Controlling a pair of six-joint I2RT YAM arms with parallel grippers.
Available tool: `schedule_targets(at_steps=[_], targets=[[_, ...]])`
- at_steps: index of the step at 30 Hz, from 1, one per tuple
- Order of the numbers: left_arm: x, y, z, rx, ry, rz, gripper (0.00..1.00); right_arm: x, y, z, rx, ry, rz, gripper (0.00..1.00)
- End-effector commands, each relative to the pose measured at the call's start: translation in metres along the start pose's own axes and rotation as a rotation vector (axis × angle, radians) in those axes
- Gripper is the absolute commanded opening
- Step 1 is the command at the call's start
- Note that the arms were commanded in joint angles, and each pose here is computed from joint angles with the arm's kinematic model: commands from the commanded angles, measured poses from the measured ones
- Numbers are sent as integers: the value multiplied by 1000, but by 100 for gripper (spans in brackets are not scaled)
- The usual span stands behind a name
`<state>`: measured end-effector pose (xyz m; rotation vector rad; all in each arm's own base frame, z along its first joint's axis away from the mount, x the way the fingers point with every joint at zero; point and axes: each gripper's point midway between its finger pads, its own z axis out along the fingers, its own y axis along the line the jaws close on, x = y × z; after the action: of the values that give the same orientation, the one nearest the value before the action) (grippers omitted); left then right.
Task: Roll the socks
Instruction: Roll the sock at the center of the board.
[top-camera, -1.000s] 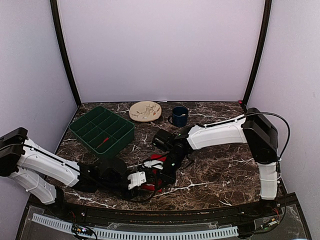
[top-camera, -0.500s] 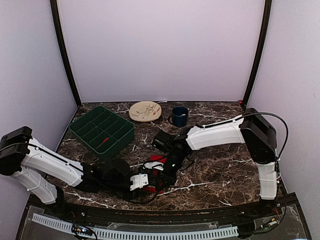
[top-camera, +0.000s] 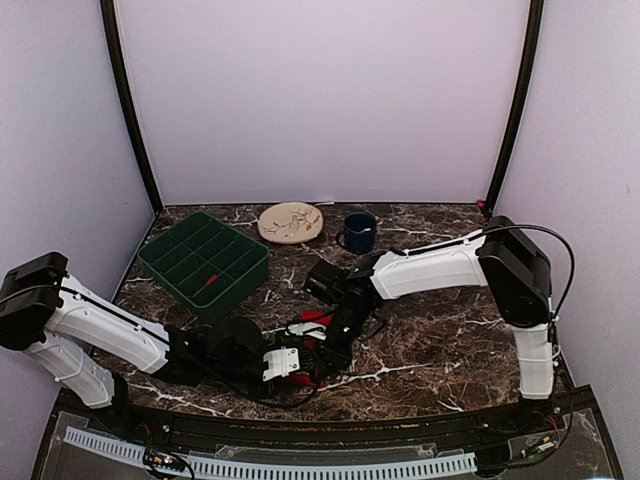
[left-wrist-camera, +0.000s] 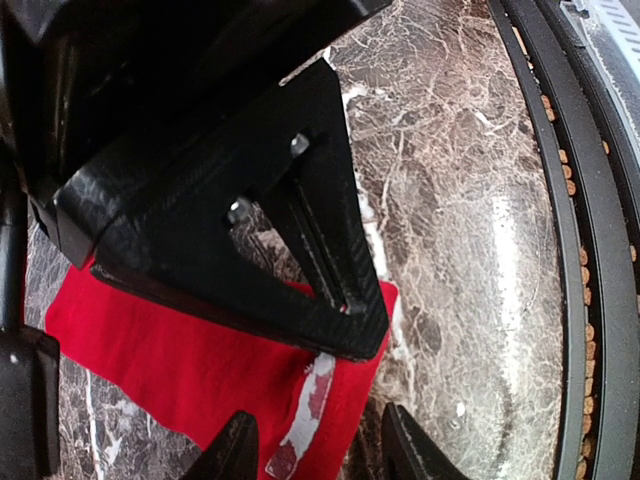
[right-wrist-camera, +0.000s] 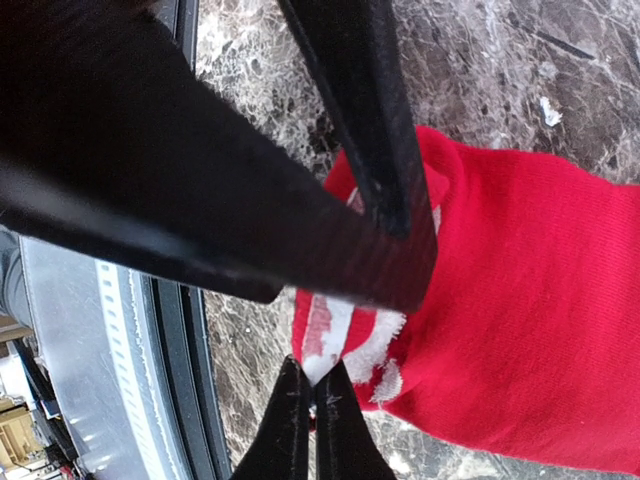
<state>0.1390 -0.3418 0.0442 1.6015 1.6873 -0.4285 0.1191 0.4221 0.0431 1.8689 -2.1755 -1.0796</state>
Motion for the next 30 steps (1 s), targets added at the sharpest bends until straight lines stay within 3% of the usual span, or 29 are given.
schedule_targets(at_steps=[1, 19, 30], targets=[[-15, 4, 1, -9, -31, 13, 43, -3, 3, 2, -24, 3, -14, 0], [6, -5, 7, 34, 60, -30, 13, -1, 3, 2, -22, 12, -11, 0], [11, -12, 5, 72, 87, -52, 5, -1, -3, 3, -4, 20, 1, 0]])
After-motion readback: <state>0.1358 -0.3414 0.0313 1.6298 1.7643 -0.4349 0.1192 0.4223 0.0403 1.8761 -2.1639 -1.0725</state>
